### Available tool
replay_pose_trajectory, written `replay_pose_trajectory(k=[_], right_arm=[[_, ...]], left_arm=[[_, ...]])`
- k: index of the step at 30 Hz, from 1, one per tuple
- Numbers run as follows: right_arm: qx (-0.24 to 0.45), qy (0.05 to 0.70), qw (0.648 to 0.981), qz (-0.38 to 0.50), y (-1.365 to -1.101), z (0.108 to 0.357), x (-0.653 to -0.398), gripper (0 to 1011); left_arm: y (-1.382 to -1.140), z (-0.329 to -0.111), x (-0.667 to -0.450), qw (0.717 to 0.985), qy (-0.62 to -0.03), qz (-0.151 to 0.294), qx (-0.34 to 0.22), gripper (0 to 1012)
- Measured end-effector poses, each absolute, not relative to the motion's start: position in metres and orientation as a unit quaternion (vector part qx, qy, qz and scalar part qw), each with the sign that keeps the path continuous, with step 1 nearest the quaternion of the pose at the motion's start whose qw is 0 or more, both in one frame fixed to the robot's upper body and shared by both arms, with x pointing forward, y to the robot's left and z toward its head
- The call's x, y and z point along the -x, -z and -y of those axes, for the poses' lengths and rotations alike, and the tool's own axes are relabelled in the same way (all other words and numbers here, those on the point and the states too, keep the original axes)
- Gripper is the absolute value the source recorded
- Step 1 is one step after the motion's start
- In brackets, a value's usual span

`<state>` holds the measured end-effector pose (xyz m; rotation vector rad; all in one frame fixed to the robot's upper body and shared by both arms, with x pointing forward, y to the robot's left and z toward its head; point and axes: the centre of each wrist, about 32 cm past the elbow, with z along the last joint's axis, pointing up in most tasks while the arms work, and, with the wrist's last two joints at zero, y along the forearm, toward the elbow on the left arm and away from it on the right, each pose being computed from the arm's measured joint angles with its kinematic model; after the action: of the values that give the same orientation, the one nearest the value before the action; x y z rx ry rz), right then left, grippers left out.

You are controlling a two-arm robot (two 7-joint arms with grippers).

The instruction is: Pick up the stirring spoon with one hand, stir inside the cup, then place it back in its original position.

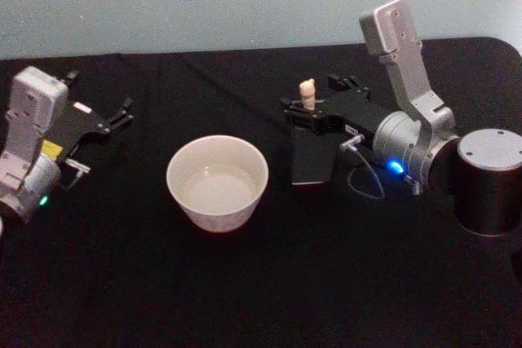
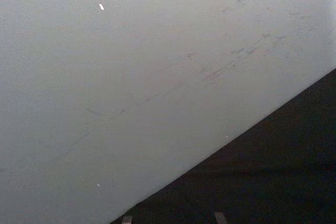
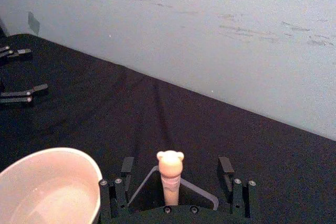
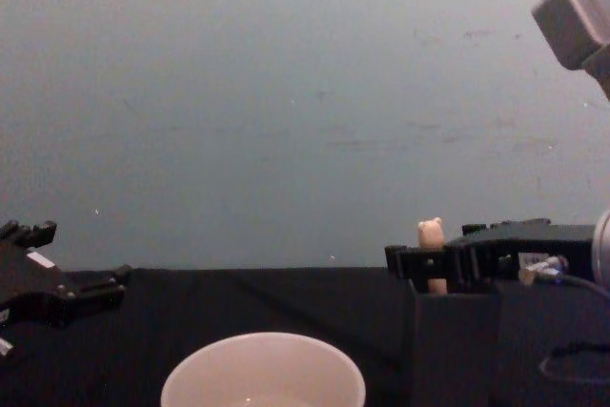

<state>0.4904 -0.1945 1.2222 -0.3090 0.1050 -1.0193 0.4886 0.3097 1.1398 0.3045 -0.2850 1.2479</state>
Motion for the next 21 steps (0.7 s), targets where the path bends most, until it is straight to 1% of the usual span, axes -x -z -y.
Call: replay_pose_trajectory(k=[21], right_arm=[[0.141, 0.484, 0.862, -0.057, -1.2223, 0.1938, -0.4926, 1002]], left_arm=[[-1.1398, -0.3097, -0.4886, 0.791, -0.580, 0.132, -0.141, 1001]])
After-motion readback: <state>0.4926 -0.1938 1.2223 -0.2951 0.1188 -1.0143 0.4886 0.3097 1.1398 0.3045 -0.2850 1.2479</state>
